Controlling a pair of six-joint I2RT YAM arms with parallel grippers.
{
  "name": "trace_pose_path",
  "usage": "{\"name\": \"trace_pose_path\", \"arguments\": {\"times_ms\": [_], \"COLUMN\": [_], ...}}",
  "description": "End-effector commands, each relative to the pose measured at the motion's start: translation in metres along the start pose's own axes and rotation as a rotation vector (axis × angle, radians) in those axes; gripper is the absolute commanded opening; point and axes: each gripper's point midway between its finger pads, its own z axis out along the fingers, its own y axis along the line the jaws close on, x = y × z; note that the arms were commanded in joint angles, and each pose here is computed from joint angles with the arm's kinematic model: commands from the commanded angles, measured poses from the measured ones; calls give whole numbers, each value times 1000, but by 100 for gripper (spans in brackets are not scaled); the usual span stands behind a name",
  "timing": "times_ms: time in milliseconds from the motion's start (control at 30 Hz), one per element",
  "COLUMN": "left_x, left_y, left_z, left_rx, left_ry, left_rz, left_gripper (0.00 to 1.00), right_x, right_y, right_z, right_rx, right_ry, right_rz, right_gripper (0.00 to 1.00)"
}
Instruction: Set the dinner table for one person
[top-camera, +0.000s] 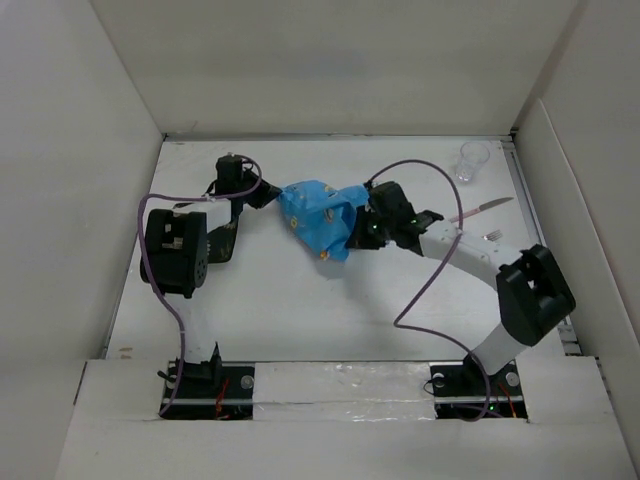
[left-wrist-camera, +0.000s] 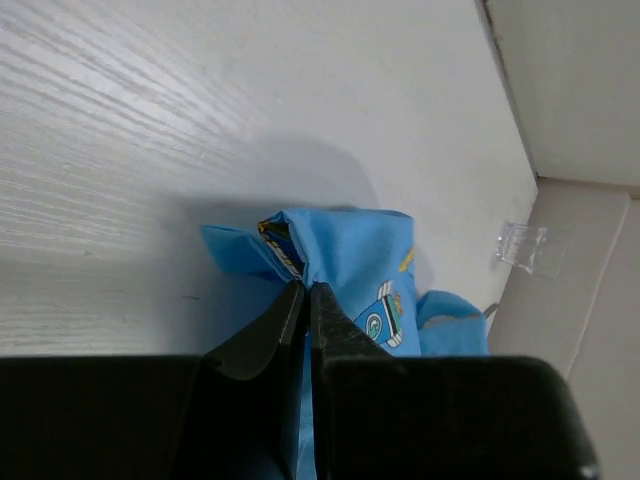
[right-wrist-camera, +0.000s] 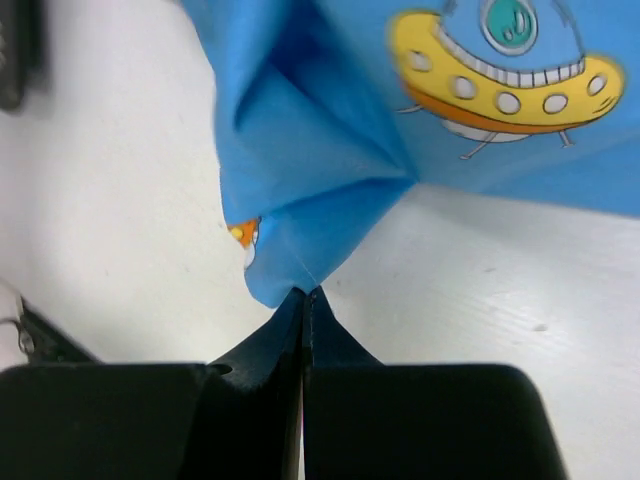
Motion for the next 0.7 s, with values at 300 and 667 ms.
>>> {"name": "trace_pose_path", "arguments": {"times_ms": [300,667], "left_x": [-117,-101], "left_y": [-270,-257], "left_z": [-113,-206], "left_rx": [570,516], "left_ry": [-286,-436], "left_rz": [122,243], "left_gripper": [0,0], "right_x": [-312,-285], "right_y": [44,68], "right_z": [-160,-251], "right_rx": [66,-37], "right_ry": [-607,-707], "right_rz": [-165,-296], "right_gripper": [0,0]}}
